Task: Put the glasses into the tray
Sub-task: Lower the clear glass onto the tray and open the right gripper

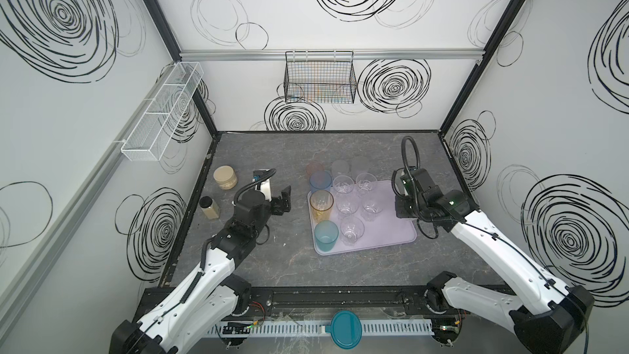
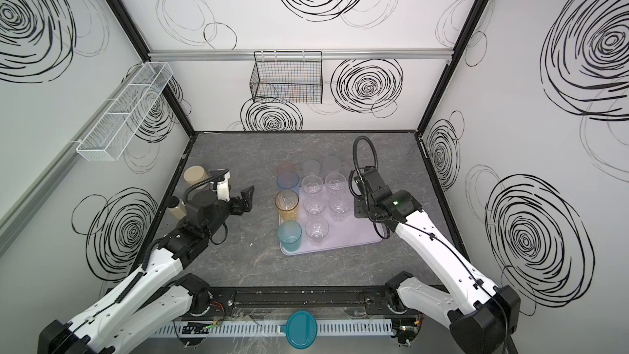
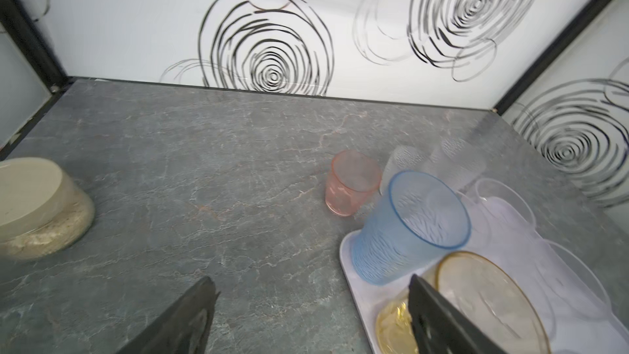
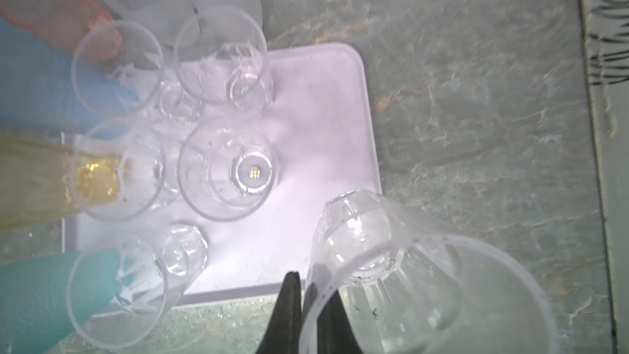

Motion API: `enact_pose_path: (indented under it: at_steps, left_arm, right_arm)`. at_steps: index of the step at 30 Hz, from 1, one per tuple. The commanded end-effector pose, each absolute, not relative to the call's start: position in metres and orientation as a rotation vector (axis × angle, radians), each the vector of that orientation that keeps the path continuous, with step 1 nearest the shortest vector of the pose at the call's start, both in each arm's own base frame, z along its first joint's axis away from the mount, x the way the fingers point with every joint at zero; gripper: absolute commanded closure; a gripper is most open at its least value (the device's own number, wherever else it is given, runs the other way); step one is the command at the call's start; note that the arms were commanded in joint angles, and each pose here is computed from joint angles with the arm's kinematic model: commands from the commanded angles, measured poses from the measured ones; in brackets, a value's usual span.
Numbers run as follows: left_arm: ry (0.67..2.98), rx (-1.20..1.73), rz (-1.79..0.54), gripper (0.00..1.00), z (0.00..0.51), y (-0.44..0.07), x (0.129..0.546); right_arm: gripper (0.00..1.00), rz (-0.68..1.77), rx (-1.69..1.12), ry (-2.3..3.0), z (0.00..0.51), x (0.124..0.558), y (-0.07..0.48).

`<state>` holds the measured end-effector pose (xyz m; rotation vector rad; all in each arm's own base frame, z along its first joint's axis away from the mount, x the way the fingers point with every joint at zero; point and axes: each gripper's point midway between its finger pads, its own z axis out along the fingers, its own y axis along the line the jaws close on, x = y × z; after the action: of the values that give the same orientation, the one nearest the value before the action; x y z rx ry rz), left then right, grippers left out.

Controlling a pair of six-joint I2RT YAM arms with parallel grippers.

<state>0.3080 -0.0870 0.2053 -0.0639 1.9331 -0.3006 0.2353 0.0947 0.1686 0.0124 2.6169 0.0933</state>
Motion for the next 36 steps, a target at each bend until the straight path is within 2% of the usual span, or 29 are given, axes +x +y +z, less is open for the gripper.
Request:
enact_pose_path:
  at_steps: [1, 8, 14, 26, 30, 36]
  left_arm:
    - [1.892, -0.112, -0.368, 0.09, 0.207, -0.089, 0.314]
    - [1.944, -0.119, -0.313, 0.10, 0.190, -0.084, 0.317]
    - [1.960, -0.118, -0.321, 0.10, 0.186, -0.085, 0.318]
    - [1.974, -0.119, -0.319, 0.11, 0.183, -0.085, 0.319]
    - [1.970, -0.119, -0.316, 0.11, 0.184, -0.085, 0.318]
    - [1.969, -0.115, -0.315, 0.11, 0.185, -0.086, 0.317]
  right_arm:
    - [0.98, 0.254, -0.005, 2.640, 0.157, 0.221, 0.117]
    - [0.98, 0.293, -0.139, 2.674, 0.119, 0.208, 0.159]
    - [0.98, 0.226, -0.195, 2.764, 0.094, 0.206, 0.172]
    - [0.96, 0.227, -0.254, 2.768, 0.079, 0.209, 0.187]
    - [0.89, 0.223, -0.260, 2.762, 0.080, 0.209, 0.190]
    - [0.71, 0.211, -0.253, 2.737, 0.104, 0.215, 0.190]
